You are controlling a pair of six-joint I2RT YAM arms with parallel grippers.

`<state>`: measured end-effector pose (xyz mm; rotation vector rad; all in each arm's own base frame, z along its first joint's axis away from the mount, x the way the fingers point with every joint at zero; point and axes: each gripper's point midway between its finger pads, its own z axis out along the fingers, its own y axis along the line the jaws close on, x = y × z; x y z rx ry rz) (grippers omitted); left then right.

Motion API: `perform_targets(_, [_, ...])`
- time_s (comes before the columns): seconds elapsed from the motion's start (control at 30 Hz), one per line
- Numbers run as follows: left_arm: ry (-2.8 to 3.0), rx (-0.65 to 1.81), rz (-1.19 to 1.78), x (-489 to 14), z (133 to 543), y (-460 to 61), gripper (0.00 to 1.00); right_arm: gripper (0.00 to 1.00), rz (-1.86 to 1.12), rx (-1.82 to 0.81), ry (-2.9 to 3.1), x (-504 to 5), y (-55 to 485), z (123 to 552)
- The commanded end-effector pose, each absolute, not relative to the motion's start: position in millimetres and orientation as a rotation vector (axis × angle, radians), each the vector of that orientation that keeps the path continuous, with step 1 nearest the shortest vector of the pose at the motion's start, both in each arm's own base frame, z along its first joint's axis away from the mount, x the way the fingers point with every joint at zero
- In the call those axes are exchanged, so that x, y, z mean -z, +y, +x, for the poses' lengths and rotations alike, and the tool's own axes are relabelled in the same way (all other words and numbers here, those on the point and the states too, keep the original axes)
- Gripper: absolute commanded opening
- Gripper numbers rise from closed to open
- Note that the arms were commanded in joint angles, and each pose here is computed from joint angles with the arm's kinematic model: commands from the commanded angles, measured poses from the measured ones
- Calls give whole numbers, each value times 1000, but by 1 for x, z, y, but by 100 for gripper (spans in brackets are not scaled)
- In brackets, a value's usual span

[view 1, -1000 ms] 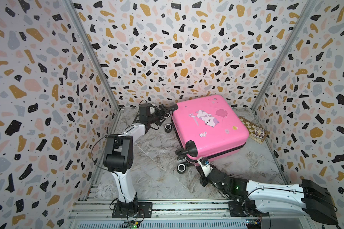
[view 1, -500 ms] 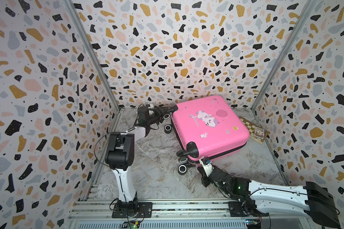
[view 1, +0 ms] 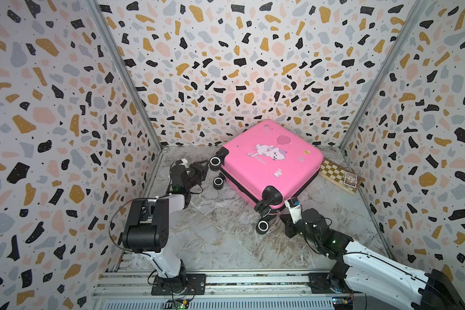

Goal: Open the suitcase zippers
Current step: Adjust the suitcase at the center of the board.

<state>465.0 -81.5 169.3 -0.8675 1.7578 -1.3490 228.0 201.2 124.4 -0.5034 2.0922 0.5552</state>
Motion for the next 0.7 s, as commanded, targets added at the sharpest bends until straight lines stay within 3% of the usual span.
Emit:
perform_targets(0.0, [1697, 1364, -884, -171, 453, -80, 41, 0, -484, -558, 2052, -138, 196, 247])
perform_targets(0.4, [1778, 1352, -753, -188, 438, -114, 40, 0, -627, -620, 1984, -130, 209, 217])
perform_targets(0.67, [1885, 1378, -598, -188, 410, -173, 40, 0, -695, -555, 2001, -123, 220, 211])
